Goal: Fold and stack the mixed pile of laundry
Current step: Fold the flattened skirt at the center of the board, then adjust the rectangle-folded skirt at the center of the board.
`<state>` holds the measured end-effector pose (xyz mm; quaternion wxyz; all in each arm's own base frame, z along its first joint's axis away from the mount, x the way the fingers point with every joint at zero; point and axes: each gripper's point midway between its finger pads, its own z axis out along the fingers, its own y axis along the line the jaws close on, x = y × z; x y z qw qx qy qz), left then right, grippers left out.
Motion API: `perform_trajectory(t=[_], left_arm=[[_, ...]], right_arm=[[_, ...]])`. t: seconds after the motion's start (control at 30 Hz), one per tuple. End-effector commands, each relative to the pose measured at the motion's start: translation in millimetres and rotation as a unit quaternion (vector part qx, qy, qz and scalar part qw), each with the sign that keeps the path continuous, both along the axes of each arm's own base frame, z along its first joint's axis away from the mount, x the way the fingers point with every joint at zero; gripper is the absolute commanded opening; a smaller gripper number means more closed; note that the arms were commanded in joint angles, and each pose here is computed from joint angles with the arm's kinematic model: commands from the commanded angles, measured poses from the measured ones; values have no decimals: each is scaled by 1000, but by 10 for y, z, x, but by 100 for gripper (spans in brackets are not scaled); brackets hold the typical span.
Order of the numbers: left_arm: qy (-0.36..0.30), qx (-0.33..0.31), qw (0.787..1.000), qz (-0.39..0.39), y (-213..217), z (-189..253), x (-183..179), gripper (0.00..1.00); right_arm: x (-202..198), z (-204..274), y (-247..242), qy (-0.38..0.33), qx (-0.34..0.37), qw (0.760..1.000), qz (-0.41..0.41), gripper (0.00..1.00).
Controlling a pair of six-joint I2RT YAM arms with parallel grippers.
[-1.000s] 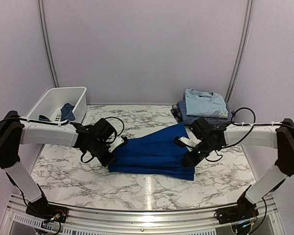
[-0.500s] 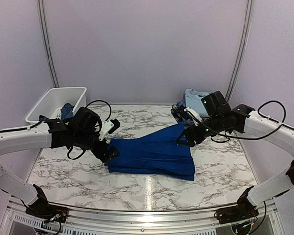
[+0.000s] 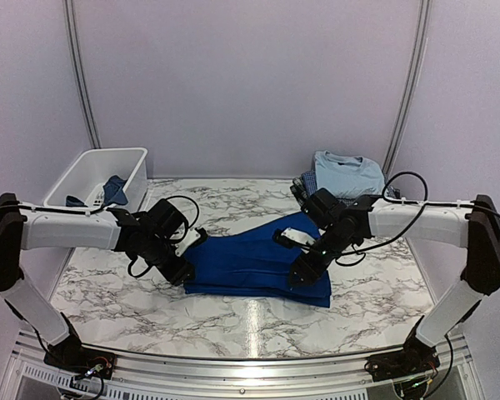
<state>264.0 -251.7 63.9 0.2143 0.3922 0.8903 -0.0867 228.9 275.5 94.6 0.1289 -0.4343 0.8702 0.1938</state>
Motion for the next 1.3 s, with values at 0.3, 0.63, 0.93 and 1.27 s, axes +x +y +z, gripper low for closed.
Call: perform_trajectory(t=[0.3, 0.63, 0.93, 1.27], left_arm=[[48, 62, 995, -55, 35, -262, -50, 28], [19, 30, 998, -55, -41, 100, -4, 50], [43, 52, 996, -58, -19, -134, -27, 47], [51, 57, 995, -66, -54, -200, -10, 29]], right_arm=[[55, -332, -187, -28, -118, 993, 4, 21], [287, 63, -231, -78, -127, 988, -33, 29], [-15, 127, -24, -42, -72, 996, 21, 55], [-62, -331, -95, -20, -130, 991, 31, 57]])
